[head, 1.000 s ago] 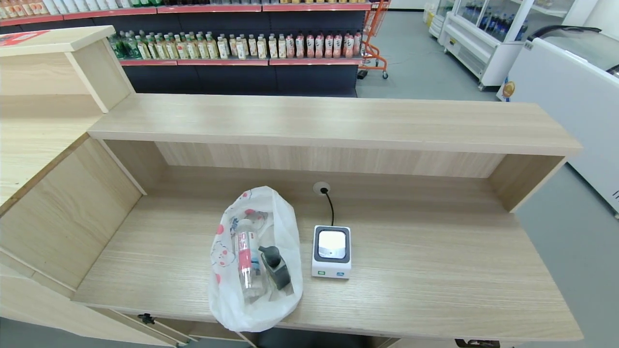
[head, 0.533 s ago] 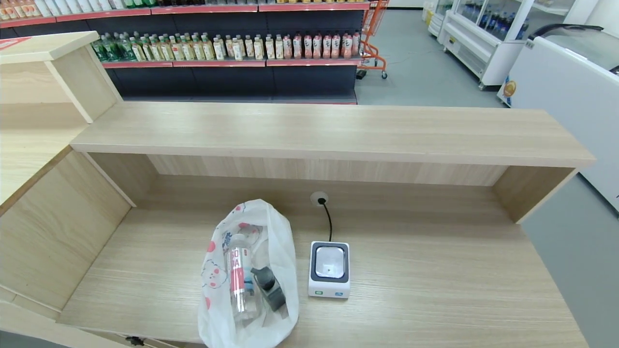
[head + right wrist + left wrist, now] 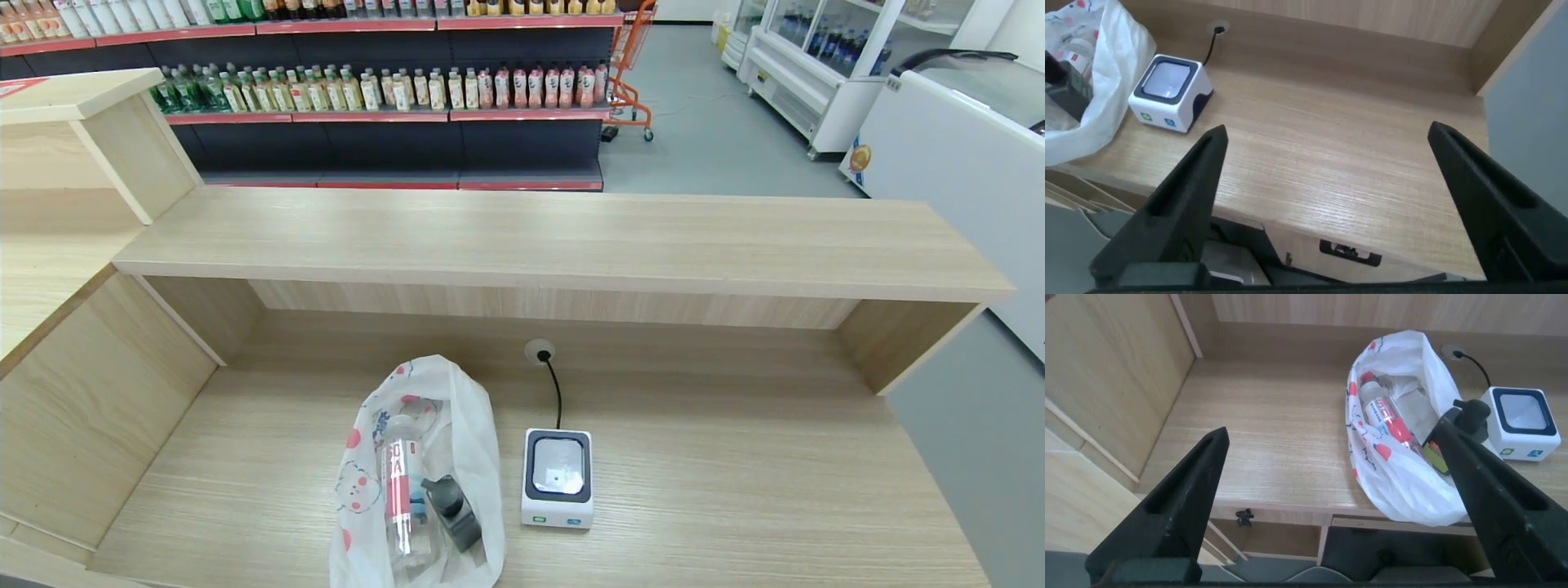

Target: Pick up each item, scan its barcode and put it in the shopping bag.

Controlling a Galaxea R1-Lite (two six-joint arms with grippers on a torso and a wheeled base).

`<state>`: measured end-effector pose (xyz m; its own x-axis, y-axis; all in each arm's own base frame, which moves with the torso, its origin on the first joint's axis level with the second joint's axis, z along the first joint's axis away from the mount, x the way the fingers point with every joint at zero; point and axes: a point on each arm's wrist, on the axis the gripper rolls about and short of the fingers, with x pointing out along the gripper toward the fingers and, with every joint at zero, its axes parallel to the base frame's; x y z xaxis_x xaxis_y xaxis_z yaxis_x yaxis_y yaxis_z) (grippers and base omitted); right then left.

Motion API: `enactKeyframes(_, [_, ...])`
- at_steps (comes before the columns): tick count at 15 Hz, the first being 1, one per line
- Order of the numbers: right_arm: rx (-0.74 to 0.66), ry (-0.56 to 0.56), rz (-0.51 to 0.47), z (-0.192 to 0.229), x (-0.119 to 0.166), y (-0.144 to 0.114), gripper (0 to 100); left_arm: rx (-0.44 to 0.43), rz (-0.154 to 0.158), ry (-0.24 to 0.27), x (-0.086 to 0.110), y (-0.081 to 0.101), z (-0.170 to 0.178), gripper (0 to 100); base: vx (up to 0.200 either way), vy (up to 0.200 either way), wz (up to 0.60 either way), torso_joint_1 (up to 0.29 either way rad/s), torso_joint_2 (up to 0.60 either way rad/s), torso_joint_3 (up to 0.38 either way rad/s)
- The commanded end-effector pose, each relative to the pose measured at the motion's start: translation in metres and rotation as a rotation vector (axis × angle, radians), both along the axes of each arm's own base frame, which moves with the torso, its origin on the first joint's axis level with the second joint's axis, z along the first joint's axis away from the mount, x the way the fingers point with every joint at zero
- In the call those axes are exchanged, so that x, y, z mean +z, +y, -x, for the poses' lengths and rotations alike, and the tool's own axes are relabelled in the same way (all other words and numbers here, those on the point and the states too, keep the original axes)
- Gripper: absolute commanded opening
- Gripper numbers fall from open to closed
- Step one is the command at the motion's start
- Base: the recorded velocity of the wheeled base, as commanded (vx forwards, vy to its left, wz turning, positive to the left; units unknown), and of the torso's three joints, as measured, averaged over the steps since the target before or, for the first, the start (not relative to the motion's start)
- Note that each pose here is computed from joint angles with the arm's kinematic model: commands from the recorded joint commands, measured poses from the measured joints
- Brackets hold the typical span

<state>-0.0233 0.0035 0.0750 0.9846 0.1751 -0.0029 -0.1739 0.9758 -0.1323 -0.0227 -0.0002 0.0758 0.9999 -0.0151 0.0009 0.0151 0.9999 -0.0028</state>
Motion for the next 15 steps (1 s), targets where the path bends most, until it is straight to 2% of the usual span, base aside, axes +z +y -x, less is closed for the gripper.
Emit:
enactKeyframes(1, [0.0, 0.002, 0.0, -0.0001, 0.0, 0.0, 0, 0.0, 0.0, -0.001, 0.0, 0.0, 0.0, 100, 0.0, 0.0, 0.0, 0.0, 0.0, 0.0])
enactKeyframes(15, [0.0, 0.001, 0.002, -0.0001, 0.0, 0.0, 0, 0.0, 0.0, -0.001, 0.0, 0.0, 0.0, 100, 0.0, 0.0, 0.0, 0.0, 0.0, 0.0])
